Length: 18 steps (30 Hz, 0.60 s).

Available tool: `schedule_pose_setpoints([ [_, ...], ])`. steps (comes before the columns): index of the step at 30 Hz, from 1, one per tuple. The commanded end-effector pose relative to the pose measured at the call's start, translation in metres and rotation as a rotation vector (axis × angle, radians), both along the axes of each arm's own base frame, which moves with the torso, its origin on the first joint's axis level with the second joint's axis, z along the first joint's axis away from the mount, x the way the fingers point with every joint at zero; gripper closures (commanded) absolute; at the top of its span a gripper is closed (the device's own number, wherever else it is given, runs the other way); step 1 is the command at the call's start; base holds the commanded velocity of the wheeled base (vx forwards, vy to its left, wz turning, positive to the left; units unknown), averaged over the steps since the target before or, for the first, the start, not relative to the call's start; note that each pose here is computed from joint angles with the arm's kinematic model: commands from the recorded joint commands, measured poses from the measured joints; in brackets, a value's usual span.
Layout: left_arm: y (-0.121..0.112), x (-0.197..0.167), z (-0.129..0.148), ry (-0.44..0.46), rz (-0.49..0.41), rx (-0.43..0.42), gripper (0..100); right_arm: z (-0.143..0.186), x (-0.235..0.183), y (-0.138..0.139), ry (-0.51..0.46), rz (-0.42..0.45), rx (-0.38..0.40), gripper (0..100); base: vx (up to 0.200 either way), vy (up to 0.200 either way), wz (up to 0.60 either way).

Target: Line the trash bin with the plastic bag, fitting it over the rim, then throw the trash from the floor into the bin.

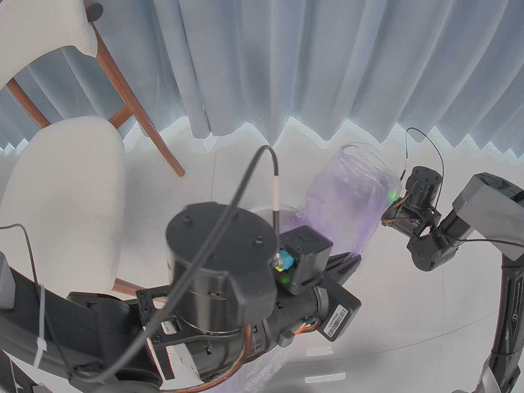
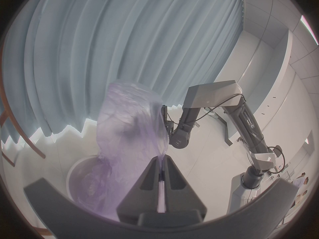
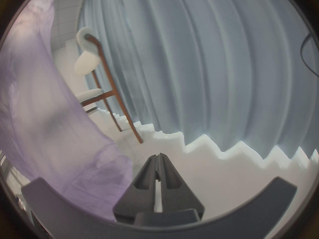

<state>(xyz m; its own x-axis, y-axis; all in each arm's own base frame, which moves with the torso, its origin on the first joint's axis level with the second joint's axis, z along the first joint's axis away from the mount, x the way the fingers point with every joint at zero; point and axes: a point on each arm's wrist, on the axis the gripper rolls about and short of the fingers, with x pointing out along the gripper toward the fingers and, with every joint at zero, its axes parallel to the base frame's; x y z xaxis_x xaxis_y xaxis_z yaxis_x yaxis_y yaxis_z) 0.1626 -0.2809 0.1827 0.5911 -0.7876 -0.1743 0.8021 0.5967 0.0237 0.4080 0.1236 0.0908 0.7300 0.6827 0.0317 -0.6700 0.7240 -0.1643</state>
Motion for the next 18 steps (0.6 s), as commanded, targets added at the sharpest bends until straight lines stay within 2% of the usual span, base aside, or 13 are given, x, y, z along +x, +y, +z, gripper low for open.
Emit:
schedule_pose_setpoints([
  [1,0.002,0.001,-0.003,0.006,0.006,0.008,100,-0.03,0.006,0.017,-0.029,0.11,-0.044,100,0.0,0.0,0.0],
  [11,0.01,0.011,-0.004,0.008,0.05,0.011,100,-0.035,-0.02,0.064,-0.029,0.255,-0.042,100,0.0,0.0,0.0],
  [18,0.024,0.027,0.0,0.002,0.115,0.0,100,-0.051,-0.052,0.081,0.054,0.326,-0.07,100,0.0,0.0,0.0],
])
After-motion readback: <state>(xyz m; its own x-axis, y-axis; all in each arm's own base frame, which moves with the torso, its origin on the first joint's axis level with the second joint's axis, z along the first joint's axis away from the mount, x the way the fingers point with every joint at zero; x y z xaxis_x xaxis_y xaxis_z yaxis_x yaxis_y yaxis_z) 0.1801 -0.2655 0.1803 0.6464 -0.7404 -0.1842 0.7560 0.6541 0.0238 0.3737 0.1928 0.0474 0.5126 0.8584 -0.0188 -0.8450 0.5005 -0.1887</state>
